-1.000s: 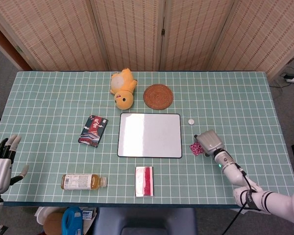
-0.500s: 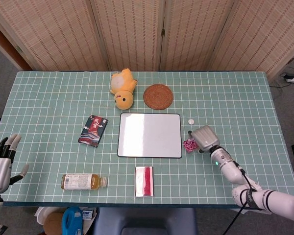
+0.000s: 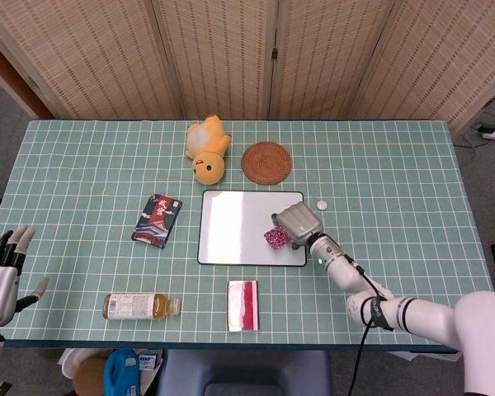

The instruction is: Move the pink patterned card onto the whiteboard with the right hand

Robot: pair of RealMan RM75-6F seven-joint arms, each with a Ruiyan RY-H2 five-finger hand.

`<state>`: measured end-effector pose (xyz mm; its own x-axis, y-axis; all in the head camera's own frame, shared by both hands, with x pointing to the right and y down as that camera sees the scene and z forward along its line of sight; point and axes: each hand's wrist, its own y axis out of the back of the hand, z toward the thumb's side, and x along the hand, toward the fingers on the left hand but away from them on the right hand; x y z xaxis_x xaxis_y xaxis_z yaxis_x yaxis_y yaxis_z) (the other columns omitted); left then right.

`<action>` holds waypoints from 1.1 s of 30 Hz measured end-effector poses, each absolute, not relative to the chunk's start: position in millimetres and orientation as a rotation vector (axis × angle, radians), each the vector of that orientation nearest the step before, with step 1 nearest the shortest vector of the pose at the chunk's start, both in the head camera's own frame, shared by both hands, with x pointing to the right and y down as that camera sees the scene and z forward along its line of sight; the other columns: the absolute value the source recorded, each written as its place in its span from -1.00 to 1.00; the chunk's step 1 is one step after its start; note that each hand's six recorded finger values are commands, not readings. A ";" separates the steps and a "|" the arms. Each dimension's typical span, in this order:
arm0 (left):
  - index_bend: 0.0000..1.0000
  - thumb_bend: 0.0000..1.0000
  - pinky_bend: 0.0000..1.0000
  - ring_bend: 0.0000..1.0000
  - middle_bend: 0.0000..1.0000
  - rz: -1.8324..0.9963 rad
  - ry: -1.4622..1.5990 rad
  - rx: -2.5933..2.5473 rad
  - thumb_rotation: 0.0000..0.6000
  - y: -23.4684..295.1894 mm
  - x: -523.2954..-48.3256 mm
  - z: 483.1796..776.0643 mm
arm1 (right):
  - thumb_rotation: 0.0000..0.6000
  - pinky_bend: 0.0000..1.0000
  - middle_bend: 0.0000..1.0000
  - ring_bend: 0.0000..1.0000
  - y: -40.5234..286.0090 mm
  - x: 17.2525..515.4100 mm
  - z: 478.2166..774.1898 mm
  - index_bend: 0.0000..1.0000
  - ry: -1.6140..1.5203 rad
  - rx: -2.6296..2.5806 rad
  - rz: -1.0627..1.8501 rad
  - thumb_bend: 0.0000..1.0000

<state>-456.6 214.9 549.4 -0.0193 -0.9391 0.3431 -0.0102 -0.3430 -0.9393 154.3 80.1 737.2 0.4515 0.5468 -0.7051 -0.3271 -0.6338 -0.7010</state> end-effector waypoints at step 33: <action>-0.90 -0.44 -0.89 -0.86 -0.87 -1.466 1.045 -1.461 1.00 216.5 -455.5 551.1 | 1.00 1.00 0.95 1.00 17.5 230.6 756.9 -0.39 -0.316 -1.643 1.585 -0.55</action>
<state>-455.5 216.5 551.1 -0.0130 -0.9406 0.3393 -0.0139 -0.3391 -0.9406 230.6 17.5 756.9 0.1791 0.6737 -0.7170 -0.3477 -0.6384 -0.6867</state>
